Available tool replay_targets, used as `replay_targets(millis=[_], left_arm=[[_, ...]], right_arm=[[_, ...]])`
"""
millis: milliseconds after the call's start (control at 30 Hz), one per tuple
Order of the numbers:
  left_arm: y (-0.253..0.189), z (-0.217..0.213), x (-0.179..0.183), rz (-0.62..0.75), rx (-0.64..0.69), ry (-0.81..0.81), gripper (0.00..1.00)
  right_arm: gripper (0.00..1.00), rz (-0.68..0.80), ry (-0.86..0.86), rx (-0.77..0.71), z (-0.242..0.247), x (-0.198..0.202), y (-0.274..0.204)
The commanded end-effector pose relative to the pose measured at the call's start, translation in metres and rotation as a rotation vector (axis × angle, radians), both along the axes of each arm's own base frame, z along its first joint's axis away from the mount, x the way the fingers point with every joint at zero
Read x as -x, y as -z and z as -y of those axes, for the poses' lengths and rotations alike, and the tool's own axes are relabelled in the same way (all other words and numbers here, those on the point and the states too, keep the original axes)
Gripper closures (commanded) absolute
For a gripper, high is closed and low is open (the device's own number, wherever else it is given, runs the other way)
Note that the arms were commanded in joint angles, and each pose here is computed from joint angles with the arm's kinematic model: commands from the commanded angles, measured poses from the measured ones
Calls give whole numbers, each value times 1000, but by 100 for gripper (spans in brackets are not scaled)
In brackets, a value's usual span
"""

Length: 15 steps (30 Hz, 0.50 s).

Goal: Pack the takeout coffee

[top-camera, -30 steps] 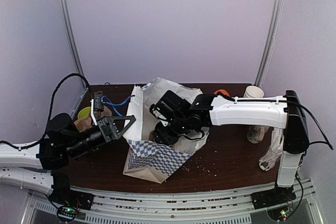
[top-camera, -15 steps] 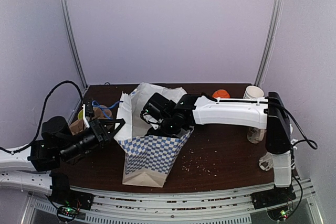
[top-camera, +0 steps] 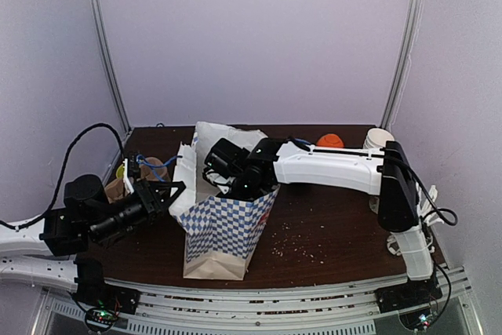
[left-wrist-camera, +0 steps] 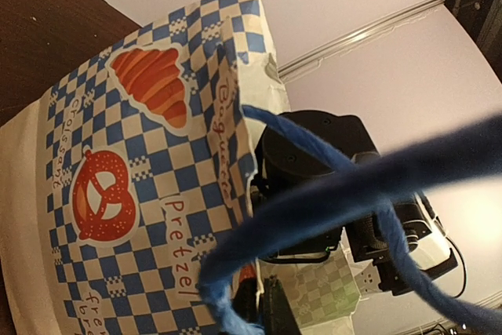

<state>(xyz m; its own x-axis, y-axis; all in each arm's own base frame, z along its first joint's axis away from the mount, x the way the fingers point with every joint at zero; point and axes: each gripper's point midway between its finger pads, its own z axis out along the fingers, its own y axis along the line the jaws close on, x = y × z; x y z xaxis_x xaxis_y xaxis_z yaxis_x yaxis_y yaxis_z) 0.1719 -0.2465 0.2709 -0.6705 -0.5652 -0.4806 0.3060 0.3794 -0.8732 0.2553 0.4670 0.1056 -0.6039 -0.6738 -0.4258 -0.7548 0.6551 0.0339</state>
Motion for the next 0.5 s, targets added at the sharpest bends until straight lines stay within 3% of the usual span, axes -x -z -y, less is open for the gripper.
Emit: replay_targets(millis=[0, 467], left_arm=[[-12, 0, -2, 17, 1, -3, 100], [-18, -3, -1, 35, -5, -5, 100]], right_arm=[[24, -85, -34, 157, 18, 17, 47], [24, -93, -58, 294, 32, 23, 86]])
